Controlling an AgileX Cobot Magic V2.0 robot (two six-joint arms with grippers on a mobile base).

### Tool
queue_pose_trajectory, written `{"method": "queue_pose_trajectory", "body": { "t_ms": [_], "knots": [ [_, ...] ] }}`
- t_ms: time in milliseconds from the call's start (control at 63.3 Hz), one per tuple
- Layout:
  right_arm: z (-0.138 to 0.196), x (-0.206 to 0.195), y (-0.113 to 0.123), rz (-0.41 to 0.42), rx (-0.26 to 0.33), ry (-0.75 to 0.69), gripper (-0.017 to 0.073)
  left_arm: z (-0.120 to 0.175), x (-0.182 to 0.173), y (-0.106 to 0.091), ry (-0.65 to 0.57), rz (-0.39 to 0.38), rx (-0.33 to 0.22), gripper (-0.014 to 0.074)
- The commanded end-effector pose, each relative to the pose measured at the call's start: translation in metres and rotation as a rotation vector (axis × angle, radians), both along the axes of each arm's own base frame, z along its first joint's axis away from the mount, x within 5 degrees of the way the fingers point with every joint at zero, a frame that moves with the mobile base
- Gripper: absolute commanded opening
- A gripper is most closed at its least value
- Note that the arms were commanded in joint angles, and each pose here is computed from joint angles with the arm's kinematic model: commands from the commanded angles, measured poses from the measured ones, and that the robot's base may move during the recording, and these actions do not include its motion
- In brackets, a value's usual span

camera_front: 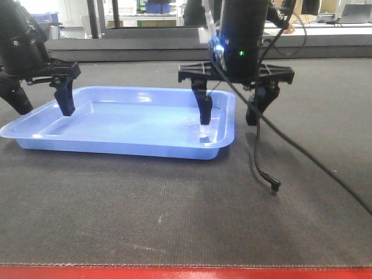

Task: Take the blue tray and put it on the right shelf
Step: 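Close left and right grippers on the tray's opposite side rims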

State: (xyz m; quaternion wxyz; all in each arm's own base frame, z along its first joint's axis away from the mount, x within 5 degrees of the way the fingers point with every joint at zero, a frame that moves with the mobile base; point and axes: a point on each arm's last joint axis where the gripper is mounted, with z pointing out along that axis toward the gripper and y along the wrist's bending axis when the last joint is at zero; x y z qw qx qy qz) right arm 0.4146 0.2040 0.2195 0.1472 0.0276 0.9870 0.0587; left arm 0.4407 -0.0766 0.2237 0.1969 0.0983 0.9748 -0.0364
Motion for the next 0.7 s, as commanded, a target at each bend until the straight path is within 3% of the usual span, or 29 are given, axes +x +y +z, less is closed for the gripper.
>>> {"method": "queue_pose_trajectory", "body": {
  "t_ms": [0,174,411,521,632,679],
  "knots": [
    [0.035,0.0,-0.0039,0.002,0.027,-0.095,0.0589,0.0362,0.0001,-0.002,-0.12,0.011,-0.035,0.0454],
    [0.0343,0.0007,-0.0035,0.002,0.029,-0.099,0.0526,0.032,0.0023,-0.0023,-0.12,0.012,-0.035,0.0454],
    [0.0334,0.0011,-0.0033,0.002,0.029,-0.099,0.0267,0.0279,0.0016,-0.0023,-0.092,0.011,-0.031,0.0442],
    [0.0332,0.0008,-0.0034,0.002,0.027,-0.095,0.0138,0.0275,0.0008,-0.0022,-0.083,0.01,-0.029,0.0344],
    [0.0331,0.0007,-0.0035,0.002,0.027,-0.093,0.001,0.027,-0.0001,-0.0021,-0.072,0.009,-0.028,0.016],
    [0.0331,0.0007,-0.0035,0.002,0.027,-0.093,0.0025,0.0268,-0.0004,-0.002,-0.069,0.009,-0.027,0.0072]
  ]
}}
